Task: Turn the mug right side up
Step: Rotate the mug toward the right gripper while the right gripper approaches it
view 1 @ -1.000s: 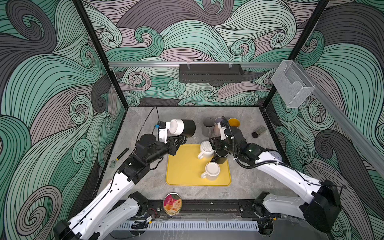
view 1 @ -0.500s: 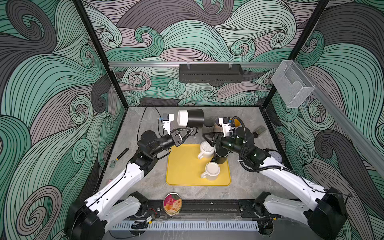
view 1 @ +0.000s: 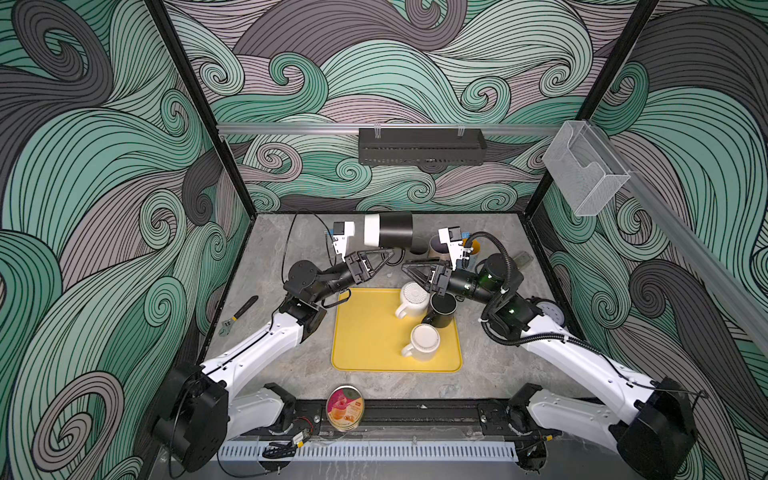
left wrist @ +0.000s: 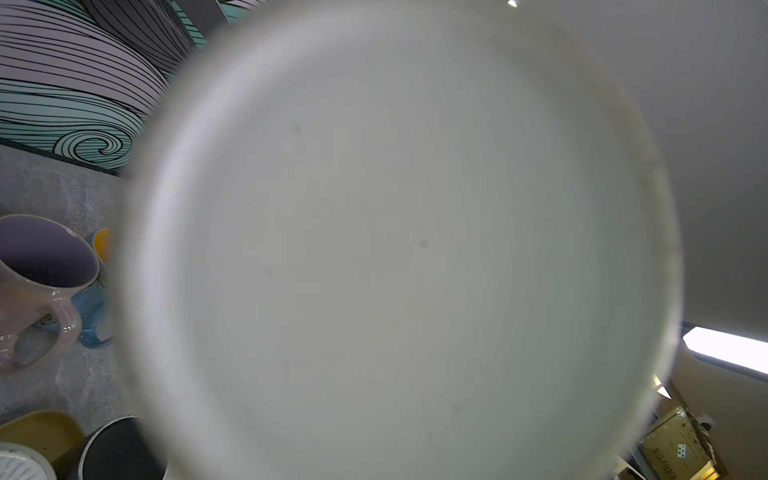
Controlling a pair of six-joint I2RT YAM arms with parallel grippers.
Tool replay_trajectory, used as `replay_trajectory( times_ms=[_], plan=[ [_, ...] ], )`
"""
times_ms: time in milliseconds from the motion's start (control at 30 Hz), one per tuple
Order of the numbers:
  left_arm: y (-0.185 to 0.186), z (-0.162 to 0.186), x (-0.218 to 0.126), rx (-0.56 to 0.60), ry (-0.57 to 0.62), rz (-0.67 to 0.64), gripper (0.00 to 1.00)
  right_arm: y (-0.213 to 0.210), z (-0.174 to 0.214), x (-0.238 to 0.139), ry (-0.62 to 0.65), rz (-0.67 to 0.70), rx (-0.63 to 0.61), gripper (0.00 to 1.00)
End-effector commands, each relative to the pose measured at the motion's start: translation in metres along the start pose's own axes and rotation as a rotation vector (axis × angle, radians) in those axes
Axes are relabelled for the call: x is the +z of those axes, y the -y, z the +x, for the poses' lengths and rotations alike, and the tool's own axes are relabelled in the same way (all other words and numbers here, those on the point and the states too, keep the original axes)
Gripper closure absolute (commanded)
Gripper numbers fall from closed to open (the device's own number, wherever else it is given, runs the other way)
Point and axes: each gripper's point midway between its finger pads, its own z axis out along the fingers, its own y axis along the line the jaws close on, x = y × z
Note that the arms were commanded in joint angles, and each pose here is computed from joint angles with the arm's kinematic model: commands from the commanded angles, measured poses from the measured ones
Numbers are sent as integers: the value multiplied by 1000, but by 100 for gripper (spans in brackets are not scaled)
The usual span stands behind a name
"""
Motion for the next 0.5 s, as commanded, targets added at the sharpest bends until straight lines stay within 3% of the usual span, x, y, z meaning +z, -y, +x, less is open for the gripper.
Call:
replay_trajectory(
  times_ms=[0, 467],
  plan=[
    [49, -7, 2, 127, 8, 159, 100, -17, -21, -1, 49, -34, -9, 52],
    [59, 23, 8, 202, -90, 157, 100, -10, -47, 4, 143, -25, 63, 70]
  ],
)
